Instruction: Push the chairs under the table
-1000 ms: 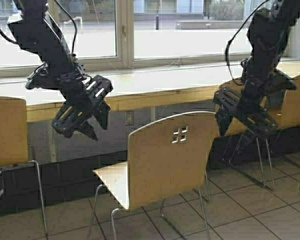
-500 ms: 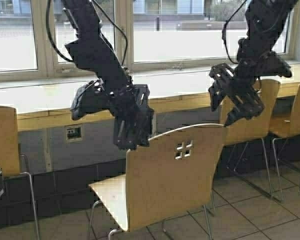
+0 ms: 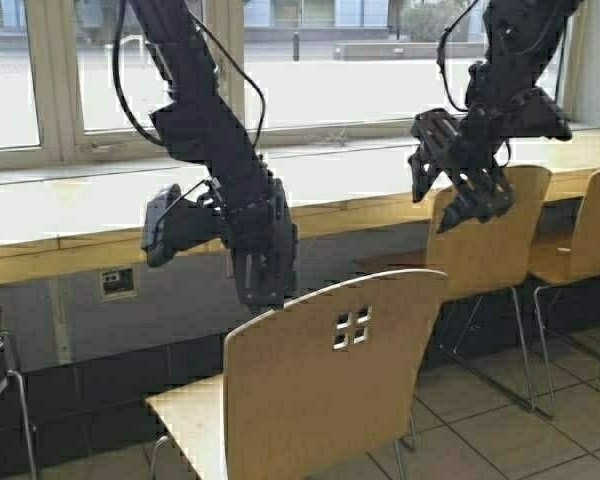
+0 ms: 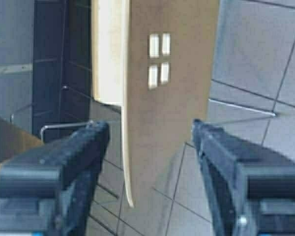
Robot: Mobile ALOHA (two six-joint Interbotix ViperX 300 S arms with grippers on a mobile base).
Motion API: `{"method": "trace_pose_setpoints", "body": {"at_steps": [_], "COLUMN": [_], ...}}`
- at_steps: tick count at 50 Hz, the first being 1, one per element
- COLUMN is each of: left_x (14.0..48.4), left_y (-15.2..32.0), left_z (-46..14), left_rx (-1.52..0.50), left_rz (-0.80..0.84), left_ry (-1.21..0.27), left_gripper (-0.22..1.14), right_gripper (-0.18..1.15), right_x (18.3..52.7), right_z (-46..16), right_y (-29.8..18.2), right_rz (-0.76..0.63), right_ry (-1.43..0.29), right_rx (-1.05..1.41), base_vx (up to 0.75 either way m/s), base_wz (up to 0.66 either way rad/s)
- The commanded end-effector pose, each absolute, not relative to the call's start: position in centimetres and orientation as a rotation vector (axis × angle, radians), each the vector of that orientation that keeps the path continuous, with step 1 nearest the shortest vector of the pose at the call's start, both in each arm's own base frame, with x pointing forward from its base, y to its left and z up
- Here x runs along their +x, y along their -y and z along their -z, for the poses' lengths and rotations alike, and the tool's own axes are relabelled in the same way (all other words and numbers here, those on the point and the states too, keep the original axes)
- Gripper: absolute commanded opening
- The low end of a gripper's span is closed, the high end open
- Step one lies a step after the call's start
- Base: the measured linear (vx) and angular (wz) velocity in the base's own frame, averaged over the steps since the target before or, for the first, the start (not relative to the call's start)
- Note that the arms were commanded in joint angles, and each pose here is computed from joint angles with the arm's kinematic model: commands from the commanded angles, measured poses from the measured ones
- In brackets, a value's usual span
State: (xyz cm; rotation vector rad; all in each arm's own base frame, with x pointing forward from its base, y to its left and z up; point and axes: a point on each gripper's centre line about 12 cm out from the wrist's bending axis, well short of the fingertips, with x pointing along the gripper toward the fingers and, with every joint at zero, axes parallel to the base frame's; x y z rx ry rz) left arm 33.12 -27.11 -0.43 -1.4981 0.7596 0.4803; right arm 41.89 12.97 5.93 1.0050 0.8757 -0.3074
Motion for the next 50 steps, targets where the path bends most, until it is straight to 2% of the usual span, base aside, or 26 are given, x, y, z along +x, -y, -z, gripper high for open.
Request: {"method": "trace_pose_setpoints", "body": {"at_steps": [1, 12, 29, 41, 50], "left_x": [33.4, 34.2, 35.1, 34.6, 36.0], "left_y": [28.0, 28.5, 29.3, 29.3, 30.1], "left_z": [-0.6, 0.4, 1.5, 4.3, 5.4], "left_rx": [-1.543, -1.574, -1.572, -1.558, -1.594], "left_rz": [-0.462, -0.489, -0.483, -0.540, -0.545], "left_ry": [-0.746, -0.728, -0.732, -0.754, -0.739], "left_gripper": [0.74, 0.74, 0.77, 0.78, 0.78], "right_gripper": [0.88, 0.88, 0.89, 0.89, 0.89], "right_x": [43.0, 44.7, 45.4, 47.2, 48.2], "right_z": [-6.8, -5.2, -2.3, -2.2, -1.5], "right_y": [-13.2, -13.7, -12.9, -12.7, -12.7], "right_rz": [0.276, 0.238, 0.160, 0.147, 0.149], "right_ry": [-0.879, -0.953, -1.121, -1.097, -1.096], "right_rx": [1.034, 1.038, 0.936, 0.940, 0.955], "base_vx": [0.17, 0.15, 0.10, 0.04, 0.03], "base_wz": [-0.11, -0.03, 0.03, 0.02, 0.05]}}
